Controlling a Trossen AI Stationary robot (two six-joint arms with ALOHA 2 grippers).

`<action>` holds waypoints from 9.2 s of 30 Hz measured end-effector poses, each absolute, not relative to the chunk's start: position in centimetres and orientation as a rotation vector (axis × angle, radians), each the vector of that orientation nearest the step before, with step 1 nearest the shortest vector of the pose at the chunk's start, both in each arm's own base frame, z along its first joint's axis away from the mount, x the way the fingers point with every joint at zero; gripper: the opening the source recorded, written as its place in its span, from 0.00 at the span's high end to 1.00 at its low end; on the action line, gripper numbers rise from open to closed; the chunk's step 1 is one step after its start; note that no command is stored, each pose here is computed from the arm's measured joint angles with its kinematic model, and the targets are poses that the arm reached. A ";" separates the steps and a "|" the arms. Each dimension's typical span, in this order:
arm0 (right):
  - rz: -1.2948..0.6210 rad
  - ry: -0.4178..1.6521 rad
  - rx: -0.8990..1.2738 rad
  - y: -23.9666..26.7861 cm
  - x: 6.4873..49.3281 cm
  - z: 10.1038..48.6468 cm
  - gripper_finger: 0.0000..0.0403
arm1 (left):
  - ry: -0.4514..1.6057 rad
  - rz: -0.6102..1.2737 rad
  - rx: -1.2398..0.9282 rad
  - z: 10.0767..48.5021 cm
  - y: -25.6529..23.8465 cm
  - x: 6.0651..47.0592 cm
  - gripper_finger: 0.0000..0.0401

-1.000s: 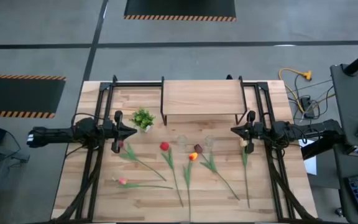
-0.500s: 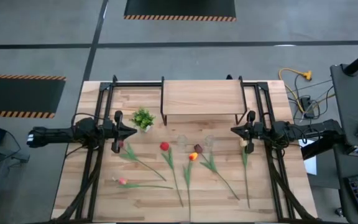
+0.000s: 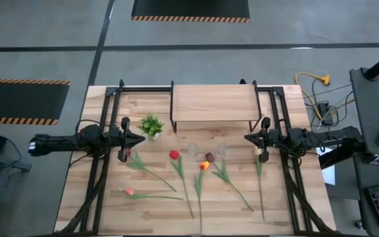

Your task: Pick and place flowers into a vace then onto a shelf

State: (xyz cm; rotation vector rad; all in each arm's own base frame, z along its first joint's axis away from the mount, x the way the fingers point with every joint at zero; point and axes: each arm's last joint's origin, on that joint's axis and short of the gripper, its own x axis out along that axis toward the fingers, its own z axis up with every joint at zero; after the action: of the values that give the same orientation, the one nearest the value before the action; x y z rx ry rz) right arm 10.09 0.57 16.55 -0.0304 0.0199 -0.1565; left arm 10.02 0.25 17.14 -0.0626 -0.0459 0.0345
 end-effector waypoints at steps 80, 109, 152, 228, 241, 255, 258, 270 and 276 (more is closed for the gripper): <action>-0.426 0.515 0.619 1.9 16.6 25.1 0.64 | -0.046 0.035 -0.062 17.1 0.3 10.0 0.99; -0.924 1.247 0.768 9.0 16.9 19.6 0.44 | -0.045 0.035 -0.062 17.1 0.3 10.0 0.99; -1.159 1.404 0.702 9.7 17.4 13.2 0.94 | -0.045 0.035 -0.062 17.1 0.3 10.0 0.99; -0.446 -0.006 -0.012 9.0 24.1 30.7 0.97 | -0.046 0.035 -0.062 17.1 0.3 10.0 0.99; -0.608 0.057 -0.019 9.2 25.1 28.4 0.97 | -0.045 0.035 -0.062 17.1 0.3 10.0 0.99; -0.628 0.093 0.041 8.5 23.3 28.9 0.71 | -0.046 0.035 -0.062 17.1 0.3 10.0 0.99; -0.598 0.112 0.060 8.4 22.7 29.0 0.59 | -0.046 0.035 -0.062 17.1 0.3 10.0 0.99; -0.393 0.149 0.121 9.4 18.6 30.5 0.36 | -0.046 0.035 -0.062 17.1 0.3 10.0 0.99; -0.283 0.246 0.178 10.9 18.1 29.2 0.39 | -0.045 0.035 -0.062 17.1 0.3 10.0 0.99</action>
State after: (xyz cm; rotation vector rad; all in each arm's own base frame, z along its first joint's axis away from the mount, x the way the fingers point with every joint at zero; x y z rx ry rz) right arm 18.13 10.86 29.17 0.1782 0.2461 -0.2828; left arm 10.02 0.26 17.13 -0.0622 -0.0453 0.0348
